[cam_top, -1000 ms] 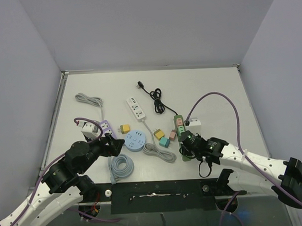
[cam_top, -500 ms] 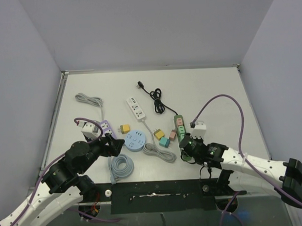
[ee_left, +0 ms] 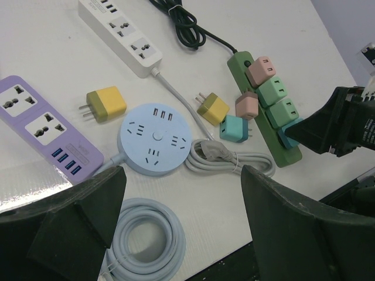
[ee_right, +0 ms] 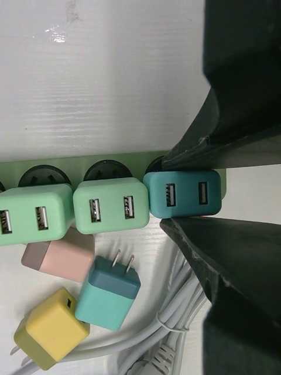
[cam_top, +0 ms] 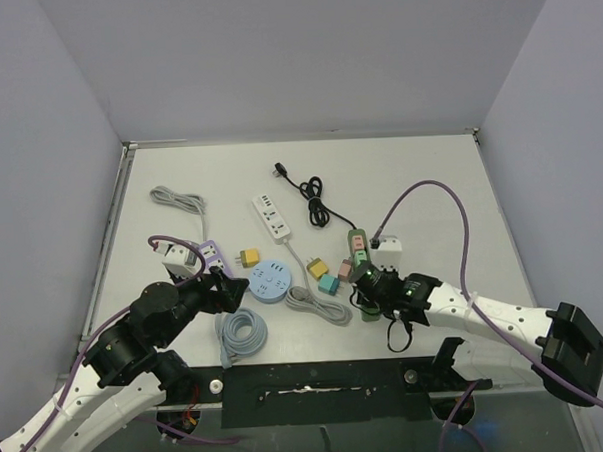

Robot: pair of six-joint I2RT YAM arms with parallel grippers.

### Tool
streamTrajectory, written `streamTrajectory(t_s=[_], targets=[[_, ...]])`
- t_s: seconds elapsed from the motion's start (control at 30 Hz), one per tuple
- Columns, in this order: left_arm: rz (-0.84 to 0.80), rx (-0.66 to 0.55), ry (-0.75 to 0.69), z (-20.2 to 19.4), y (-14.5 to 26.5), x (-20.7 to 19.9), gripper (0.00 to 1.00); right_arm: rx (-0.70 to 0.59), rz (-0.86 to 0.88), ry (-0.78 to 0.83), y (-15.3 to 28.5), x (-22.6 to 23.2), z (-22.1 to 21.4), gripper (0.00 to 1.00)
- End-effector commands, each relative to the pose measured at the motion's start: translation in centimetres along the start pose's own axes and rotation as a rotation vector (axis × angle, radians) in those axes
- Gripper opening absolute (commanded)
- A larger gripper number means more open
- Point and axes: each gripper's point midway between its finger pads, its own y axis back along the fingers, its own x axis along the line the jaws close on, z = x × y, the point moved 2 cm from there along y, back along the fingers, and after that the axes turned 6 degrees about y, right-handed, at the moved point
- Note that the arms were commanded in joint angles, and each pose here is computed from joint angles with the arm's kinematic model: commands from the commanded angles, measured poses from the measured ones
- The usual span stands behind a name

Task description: Insert the plug

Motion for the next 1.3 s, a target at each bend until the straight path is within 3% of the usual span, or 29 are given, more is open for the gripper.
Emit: streamTrajectory(t_s=[0.0,0.07,0.23,0.47,0.6,1.03,1.27], targets=[[-0.042,-0.041,0.008,1.1,-0.1,-1.0,0.78,0.165,-0.082,0.04,0.3,-0.8,-3.4,0.23],[-0.044,-0.04,0.007,1.1,0.0,-1.1,0.78,0.151,-0.088,0.036,1.0,-0.6,-2.2,0.35],[-0.046,-0.042,0.008,1.1,0.0,-1.1,0.78,0.149,-0.059,0.029,2.8,0.2,0.0,0.55],[-0.048,-0.042,0.007,1.1,0.0,-1.1,0.78,0.194,0.003,-0.008,3.2,0.5,0.7,0.58],[-0.051,-0.043,0.007,1.2,0.1,-1.1,0.78,0.21,0.025,-0.018,3.1,0.6,1.3,0.54],[-0.057,-0.048,0.005,1.3,0.2,-1.2,0.78,0.297,-0.046,0.007,1.2,-0.6,0.8,0.26],[-0.06,-0.051,0.002,1.3,0.3,-1.2,0.78,0.448,-0.073,0.019,-0.7,-2.0,-4.2,0.0]])
